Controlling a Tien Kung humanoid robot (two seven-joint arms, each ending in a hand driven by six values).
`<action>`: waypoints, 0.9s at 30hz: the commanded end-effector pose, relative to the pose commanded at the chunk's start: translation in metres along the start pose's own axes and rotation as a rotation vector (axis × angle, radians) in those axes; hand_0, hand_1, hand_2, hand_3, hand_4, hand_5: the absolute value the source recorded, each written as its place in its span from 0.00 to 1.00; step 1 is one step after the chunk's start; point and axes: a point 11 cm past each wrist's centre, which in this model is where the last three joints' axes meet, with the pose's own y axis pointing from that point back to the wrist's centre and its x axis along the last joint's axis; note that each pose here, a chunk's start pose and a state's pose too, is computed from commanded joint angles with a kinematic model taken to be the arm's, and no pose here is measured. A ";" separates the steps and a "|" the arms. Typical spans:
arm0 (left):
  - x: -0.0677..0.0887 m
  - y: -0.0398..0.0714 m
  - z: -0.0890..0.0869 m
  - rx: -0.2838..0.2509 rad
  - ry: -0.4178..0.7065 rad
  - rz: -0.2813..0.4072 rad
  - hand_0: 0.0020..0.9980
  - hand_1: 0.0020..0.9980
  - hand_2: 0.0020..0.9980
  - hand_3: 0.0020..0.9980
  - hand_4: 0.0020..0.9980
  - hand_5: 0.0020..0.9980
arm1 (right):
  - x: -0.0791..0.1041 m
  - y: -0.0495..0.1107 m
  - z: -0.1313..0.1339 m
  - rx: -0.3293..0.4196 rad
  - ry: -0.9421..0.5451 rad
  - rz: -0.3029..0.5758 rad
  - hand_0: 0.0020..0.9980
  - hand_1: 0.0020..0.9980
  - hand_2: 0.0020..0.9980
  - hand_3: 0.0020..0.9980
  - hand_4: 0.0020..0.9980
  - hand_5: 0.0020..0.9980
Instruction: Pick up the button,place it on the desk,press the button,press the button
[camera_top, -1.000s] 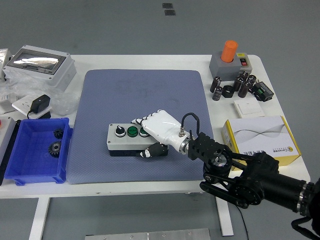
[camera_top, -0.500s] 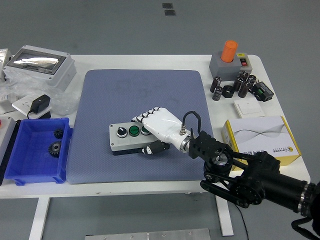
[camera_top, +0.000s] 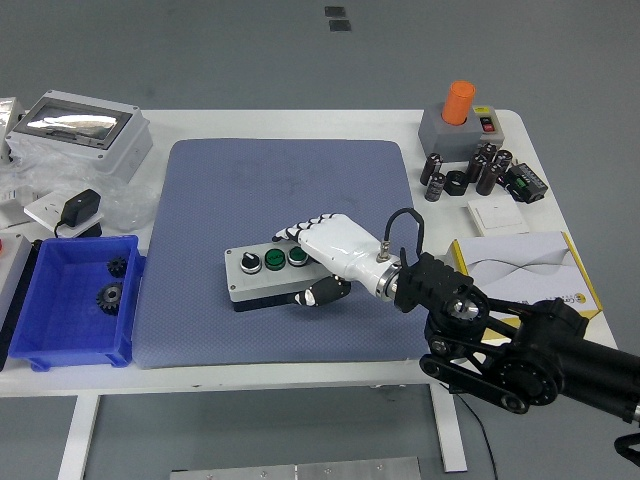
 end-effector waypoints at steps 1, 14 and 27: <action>0.000 0.000 0.000 -0.001 0.000 -0.001 0.65 0.65 0.63 0.72 0.78 0.65 | 0.000 0.001 0.000 -0.002 -0.011 -0.007 0.75 0.77 0.82 0.93 0.93 0.33; 0.002 0.000 -0.002 0.002 0.010 0.003 0.65 0.65 0.62 0.71 0.78 0.63 | 0.055 0.029 0.014 0.018 -0.233 0.005 0.75 0.79 0.87 1.00 0.92 0.29; 0.010 0.001 -0.008 0.020 0.029 0.023 0.65 0.65 0.62 0.71 0.79 0.62 | 0.101 0.078 0.049 -0.072 -0.057 -0.044 0.83 0.83 0.90 1.00 0.93 0.33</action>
